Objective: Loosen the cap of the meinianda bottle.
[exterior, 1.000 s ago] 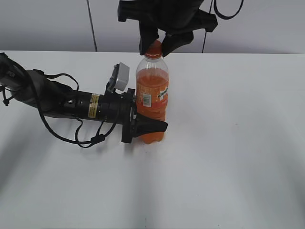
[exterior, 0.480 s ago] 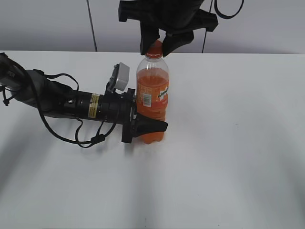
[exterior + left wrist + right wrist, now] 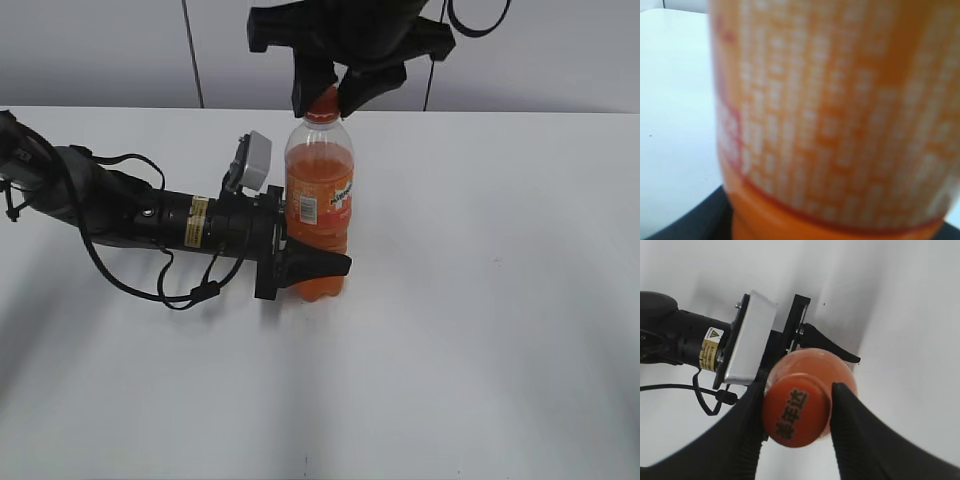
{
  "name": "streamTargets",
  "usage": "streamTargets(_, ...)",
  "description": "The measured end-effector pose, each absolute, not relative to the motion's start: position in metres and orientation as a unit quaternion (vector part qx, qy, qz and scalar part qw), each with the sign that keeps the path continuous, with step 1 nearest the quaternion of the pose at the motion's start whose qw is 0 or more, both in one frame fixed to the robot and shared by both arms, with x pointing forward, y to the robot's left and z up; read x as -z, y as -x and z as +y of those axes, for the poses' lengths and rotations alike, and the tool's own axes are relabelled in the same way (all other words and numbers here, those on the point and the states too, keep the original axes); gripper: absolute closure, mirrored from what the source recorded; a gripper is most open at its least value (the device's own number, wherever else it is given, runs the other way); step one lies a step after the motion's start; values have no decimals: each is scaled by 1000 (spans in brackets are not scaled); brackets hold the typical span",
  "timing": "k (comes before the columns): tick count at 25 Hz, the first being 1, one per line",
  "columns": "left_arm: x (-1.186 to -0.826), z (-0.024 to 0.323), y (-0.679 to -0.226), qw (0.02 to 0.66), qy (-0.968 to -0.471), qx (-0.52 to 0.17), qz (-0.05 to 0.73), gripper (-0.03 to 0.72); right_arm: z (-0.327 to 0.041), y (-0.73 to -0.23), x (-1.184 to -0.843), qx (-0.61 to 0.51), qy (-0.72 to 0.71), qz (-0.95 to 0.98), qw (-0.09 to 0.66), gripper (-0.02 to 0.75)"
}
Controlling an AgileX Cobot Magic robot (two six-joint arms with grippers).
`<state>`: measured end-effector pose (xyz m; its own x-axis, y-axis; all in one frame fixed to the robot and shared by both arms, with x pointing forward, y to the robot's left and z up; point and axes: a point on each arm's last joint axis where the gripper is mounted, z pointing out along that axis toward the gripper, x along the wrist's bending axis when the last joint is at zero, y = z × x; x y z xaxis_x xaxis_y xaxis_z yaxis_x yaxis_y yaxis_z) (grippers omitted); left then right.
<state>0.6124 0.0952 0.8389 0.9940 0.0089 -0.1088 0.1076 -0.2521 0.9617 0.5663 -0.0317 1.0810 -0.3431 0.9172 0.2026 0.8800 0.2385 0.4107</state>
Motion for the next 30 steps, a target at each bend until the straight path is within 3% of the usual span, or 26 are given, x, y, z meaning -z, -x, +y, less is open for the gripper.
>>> streamTargets(17, -839, 95, -612, 609, -791, 43, 38, 279, -31, -566, -1081, -211, -313, 920, 105, 458)
streamTargets(30, -839, 96, -611, 609, -792, 42, 24, 279, -28, -562, -1082, -215, -209, 949, 103, 458)
